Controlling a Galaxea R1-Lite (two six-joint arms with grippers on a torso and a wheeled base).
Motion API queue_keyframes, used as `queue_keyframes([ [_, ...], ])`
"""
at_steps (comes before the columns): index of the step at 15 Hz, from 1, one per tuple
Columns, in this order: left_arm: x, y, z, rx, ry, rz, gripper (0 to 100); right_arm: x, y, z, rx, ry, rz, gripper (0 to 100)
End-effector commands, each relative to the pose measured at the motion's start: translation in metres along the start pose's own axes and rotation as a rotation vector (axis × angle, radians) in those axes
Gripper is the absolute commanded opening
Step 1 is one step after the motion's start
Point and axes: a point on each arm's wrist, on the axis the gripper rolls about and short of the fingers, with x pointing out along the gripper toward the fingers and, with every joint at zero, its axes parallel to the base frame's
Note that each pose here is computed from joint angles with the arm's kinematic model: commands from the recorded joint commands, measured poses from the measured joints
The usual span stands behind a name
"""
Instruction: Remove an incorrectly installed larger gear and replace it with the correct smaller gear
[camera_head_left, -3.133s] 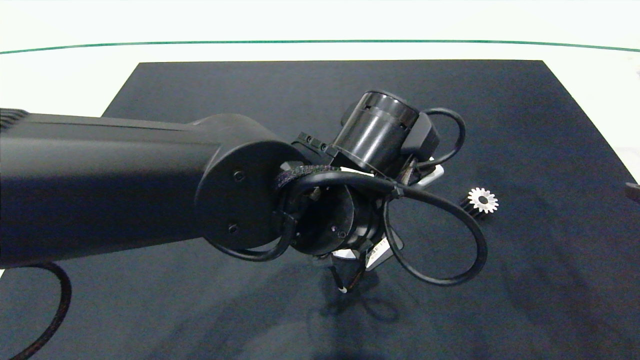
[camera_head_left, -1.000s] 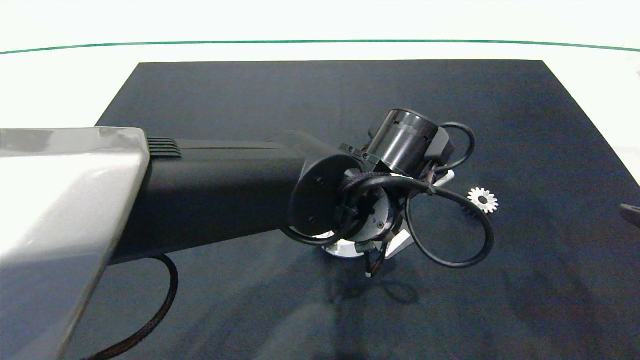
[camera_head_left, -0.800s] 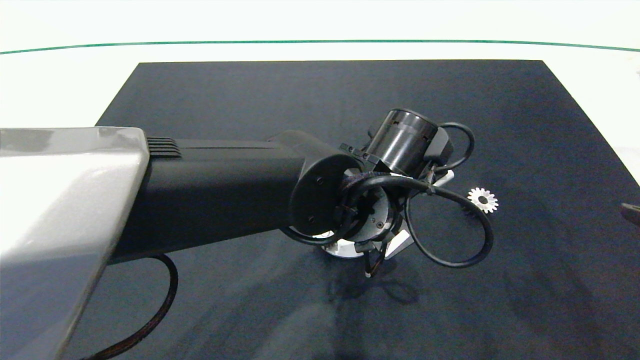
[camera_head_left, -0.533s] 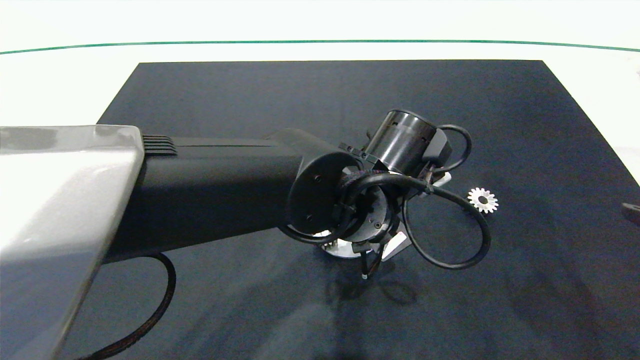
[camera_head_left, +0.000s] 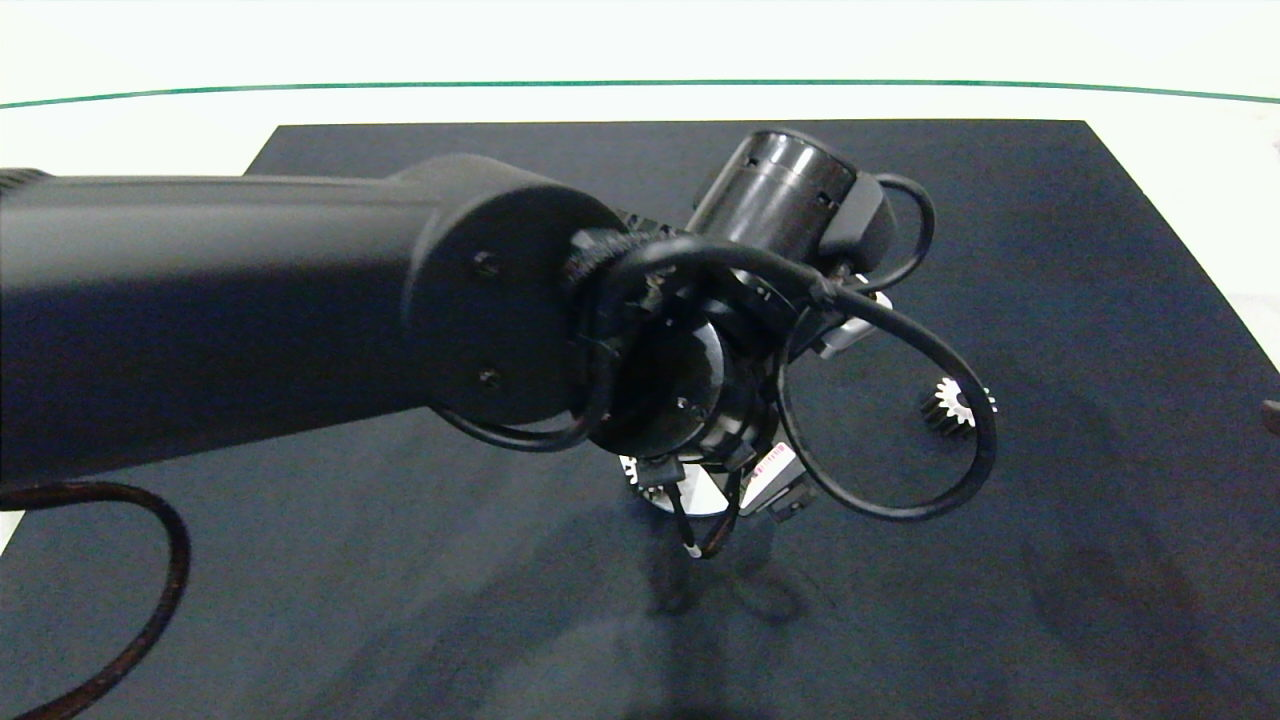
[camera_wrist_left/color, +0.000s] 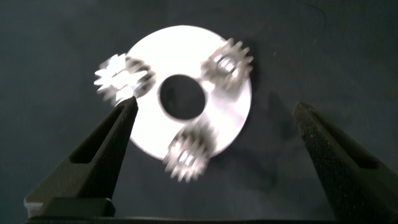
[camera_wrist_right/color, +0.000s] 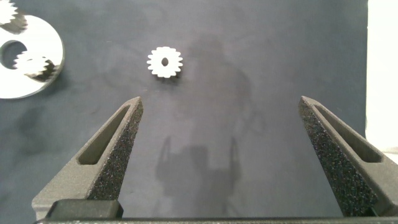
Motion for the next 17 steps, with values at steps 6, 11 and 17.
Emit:
queue_keyframes([
  [6, -0.149, 0.105, -0.068, -0.252, -0.075, 0.249, 100, -0.034, -0.011, -0.024, 0.047, -0.028, -0.228, 100],
  [11, -0.238, 0.117, -0.156, -0.436, -0.036, 0.535, 100, -0.076, 0.000, -0.053, 0.049, -0.141, -0.281, 100],
  [17, -0.326, 0.061, -0.211, -0.577, -0.116, 0.889, 100, -0.116, 0.014, -0.092, 0.042, -0.301, -0.302, 100],
])
